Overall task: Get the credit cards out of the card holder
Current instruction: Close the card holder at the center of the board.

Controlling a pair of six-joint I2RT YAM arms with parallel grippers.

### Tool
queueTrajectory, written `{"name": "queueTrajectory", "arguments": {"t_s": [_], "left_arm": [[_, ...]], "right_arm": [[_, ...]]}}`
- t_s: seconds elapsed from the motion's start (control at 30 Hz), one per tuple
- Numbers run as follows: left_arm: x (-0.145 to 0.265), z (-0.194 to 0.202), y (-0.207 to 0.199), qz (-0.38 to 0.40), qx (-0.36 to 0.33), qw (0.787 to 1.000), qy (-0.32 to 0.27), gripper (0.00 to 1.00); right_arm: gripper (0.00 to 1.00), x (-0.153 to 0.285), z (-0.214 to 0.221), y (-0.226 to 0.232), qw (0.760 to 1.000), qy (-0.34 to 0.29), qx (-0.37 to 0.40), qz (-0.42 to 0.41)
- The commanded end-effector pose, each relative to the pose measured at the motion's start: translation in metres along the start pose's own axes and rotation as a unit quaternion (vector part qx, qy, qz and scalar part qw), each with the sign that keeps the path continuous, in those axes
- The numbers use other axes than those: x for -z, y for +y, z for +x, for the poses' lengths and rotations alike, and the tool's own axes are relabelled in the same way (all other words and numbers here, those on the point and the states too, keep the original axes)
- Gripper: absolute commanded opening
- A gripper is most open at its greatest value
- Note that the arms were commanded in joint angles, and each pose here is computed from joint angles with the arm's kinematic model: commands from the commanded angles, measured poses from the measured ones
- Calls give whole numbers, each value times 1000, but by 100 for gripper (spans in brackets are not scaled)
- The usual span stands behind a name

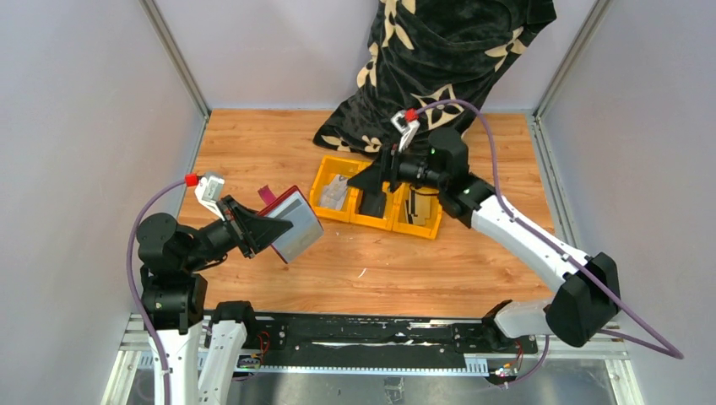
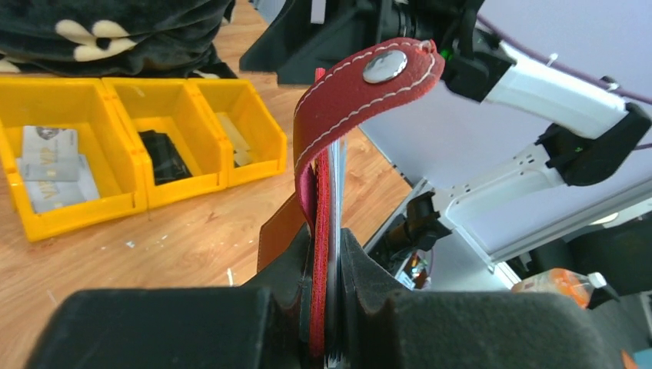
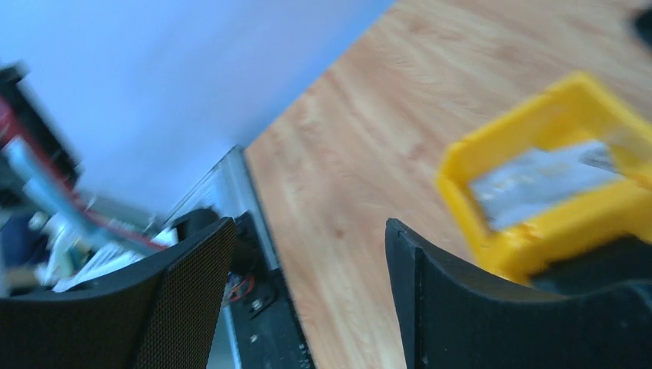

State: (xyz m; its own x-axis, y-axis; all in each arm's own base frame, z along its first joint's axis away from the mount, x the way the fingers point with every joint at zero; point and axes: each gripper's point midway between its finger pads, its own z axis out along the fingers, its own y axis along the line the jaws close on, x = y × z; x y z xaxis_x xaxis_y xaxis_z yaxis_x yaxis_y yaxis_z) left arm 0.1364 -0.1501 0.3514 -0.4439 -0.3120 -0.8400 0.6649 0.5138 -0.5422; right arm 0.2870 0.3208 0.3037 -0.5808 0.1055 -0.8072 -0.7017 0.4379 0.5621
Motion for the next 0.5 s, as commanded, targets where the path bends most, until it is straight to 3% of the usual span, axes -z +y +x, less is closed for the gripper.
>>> {"name": "queueTrajectory", "arguments": {"t_s": [0.0,0.2,0.47], "left_arm": [[-1,-8,-18,47,11,999,-7,8],[2,-8,-30,67,18,998,-3,8],[8,-12,-50,90,17,996,-6,8]], "right_arm": [[75,-1,24,94,978,-7,62,-199],[78,11,35,169,936,-16,109,-334],[80,22,50,195,913,-14,99,-396]]}}
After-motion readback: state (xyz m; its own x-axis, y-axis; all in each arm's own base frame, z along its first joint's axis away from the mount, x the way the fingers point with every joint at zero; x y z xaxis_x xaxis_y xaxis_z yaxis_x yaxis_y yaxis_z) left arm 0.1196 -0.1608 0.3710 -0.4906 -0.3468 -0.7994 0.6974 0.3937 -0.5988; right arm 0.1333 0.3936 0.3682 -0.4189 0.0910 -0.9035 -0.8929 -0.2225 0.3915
